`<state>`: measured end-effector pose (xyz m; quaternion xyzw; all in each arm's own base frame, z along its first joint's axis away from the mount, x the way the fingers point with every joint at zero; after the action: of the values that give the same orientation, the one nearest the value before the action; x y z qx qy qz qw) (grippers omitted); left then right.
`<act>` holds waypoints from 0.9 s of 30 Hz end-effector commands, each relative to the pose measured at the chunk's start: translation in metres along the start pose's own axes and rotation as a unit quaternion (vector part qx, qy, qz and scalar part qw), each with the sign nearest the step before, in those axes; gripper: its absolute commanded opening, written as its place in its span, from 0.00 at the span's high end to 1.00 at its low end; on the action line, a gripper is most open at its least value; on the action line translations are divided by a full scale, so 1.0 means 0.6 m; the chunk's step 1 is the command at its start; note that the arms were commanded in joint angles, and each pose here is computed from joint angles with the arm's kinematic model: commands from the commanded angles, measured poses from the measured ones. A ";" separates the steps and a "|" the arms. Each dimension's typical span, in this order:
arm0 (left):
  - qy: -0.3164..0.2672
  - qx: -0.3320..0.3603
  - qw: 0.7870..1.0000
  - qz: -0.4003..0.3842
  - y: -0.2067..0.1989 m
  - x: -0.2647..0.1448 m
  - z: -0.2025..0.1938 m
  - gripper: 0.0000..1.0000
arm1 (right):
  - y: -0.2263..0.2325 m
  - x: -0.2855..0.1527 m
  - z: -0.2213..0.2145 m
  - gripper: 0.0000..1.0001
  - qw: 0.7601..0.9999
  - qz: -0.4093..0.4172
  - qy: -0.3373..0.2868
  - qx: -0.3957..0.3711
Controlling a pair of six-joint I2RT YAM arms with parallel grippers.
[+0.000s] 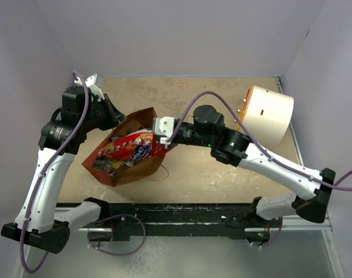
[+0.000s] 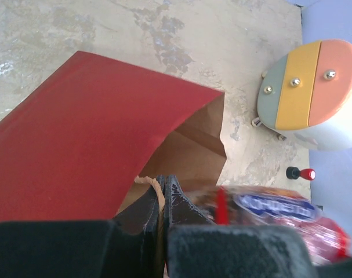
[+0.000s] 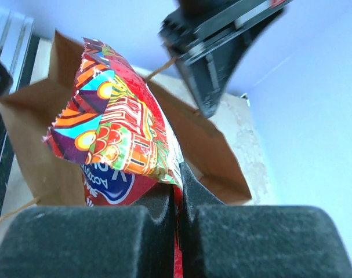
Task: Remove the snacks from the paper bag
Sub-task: Take out the snack from the paper bag, then place the snack at the center of the board.
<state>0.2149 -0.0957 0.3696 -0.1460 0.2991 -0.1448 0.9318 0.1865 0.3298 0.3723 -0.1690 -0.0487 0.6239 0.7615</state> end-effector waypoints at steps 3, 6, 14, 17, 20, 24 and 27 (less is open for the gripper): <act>-0.043 -0.007 0.999 0.017 0.003 0.000 0.018 1.00 | -0.063 -0.119 0.207 1.00 0.972 -0.146 -0.180 0.020; -0.038 -0.011 0.999 0.021 0.004 0.007 0.019 1.00 | -0.076 -0.154 0.228 1.00 0.958 -0.197 -0.204 0.048; -0.037 -0.022 0.999 0.019 0.000 0.016 0.029 1.00 | -0.119 -0.226 0.211 1.00 0.908 -0.366 -0.188 0.079; -0.036 -0.022 0.999 0.020 0.001 0.017 0.028 1.00 | -0.133 -0.242 0.181 1.00 0.895 -0.413 -0.143 0.087; -0.033 -0.020 0.999 0.022 0.002 0.017 0.026 1.00 | -0.139 -0.268 0.161 1.00 0.871 -0.463 -0.129 0.104; -0.035 -0.022 0.999 0.026 0.003 0.014 0.024 1.00 | -0.148 -0.277 0.132 1.00 0.859 -0.484 -0.117 0.123; -0.042 -0.021 0.999 0.021 0.000 0.008 0.028 1.00 | -0.157 -0.255 0.090 1.00 0.859 -0.487 -0.078 0.141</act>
<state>0.2296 -0.0941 0.3602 -0.1527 0.3073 -0.1075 0.9331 0.2220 0.1914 0.4426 -0.0552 -0.0417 0.2295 0.9709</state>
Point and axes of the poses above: each gripper's point midway between its finger pads, its own x axis out along the fingers, its own y axis along the line the jaws close on, z = x × y, the point moved 7 cm from there along -x, back along the fingers, and after that the axes turned 13 degrees about x, right-handed, at the moved point
